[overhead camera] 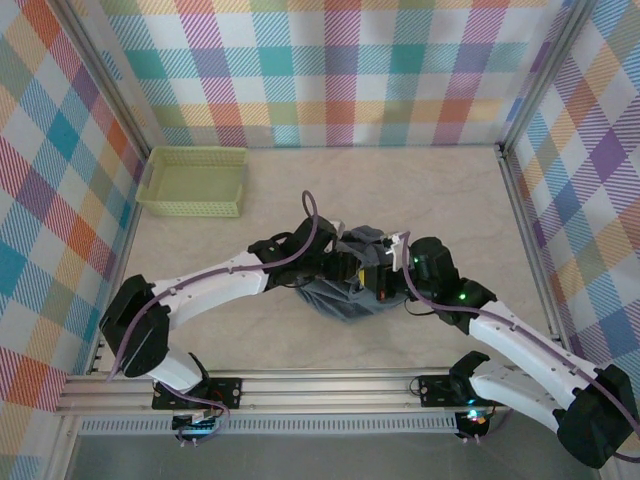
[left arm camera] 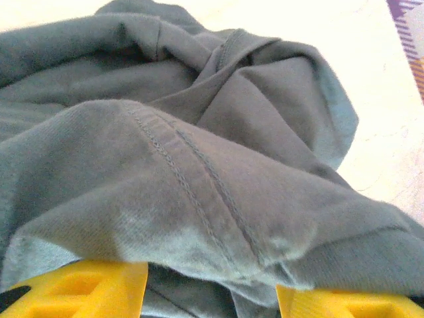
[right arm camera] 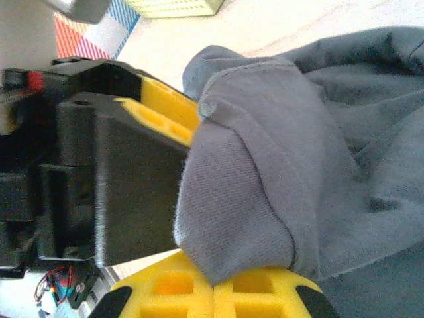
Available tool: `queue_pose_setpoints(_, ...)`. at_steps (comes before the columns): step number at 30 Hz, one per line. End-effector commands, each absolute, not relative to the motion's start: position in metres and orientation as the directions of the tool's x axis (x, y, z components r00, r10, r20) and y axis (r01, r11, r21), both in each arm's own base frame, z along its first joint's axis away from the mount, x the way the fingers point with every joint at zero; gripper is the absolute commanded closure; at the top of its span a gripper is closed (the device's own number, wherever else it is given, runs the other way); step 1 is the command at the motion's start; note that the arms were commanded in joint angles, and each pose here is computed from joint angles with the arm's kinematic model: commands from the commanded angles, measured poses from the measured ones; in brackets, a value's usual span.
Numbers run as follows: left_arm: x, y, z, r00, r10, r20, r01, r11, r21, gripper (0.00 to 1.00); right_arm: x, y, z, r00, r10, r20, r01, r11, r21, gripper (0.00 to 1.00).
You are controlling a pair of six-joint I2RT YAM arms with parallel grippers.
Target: Fold the inside-out t-shirt
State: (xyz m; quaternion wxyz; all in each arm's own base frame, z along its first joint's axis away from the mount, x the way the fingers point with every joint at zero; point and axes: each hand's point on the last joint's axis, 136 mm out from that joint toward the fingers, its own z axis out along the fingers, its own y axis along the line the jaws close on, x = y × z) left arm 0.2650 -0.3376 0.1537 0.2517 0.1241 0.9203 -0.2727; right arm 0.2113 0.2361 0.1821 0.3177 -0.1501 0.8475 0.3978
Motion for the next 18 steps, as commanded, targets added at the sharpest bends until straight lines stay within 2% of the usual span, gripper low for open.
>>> queue_pose_setpoints(1,0.266,-0.351,0.153,-0.851,0.077,-0.52,0.362,0.803,-0.474,0.47,0.206,0.247,0.204,-0.724,0.022,-0.689,-0.568,0.549,0.614,1.0)
queue_pose_setpoints(7,0.275,-0.357,0.142,-0.853,0.081,-0.516,0.351,0.82,-0.452,0.55,0.203,0.244,0.202,-0.715,0.027,-0.699,-0.574,0.549,0.608,1.0)
queue_pose_setpoints(10,0.273,-0.358,0.137,-0.863,0.081,-0.498,0.342,0.821,-0.457,0.62,0.203,0.242,0.202,-0.71,0.028,-0.704,-0.574,0.556,0.601,1.0)
queue_pose_setpoints(12,0.273,-0.357,0.136,-0.863,0.073,-0.499,0.336,0.822,-0.461,0.71,0.205,0.239,0.196,-0.711,0.03,-0.702,-0.559,0.582,0.591,1.0)
queue_pose_setpoints(16,0.272,-0.353,0.143,-0.859,0.057,-0.508,0.331,0.819,-0.469,1.0,0.221,0.219,0.174,-0.725,0.063,-0.686,-0.451,0.709,0.542,1.0)
queue_pose_setpoints(18,0.268,-0.35,0.15,-0.855,0.047,-0.516,0.334,0.811,-0.48,1.0,0.229,0.207,0.164,-0.737,0.074,-0.671,-0.389,0.765,0.513,1.0)
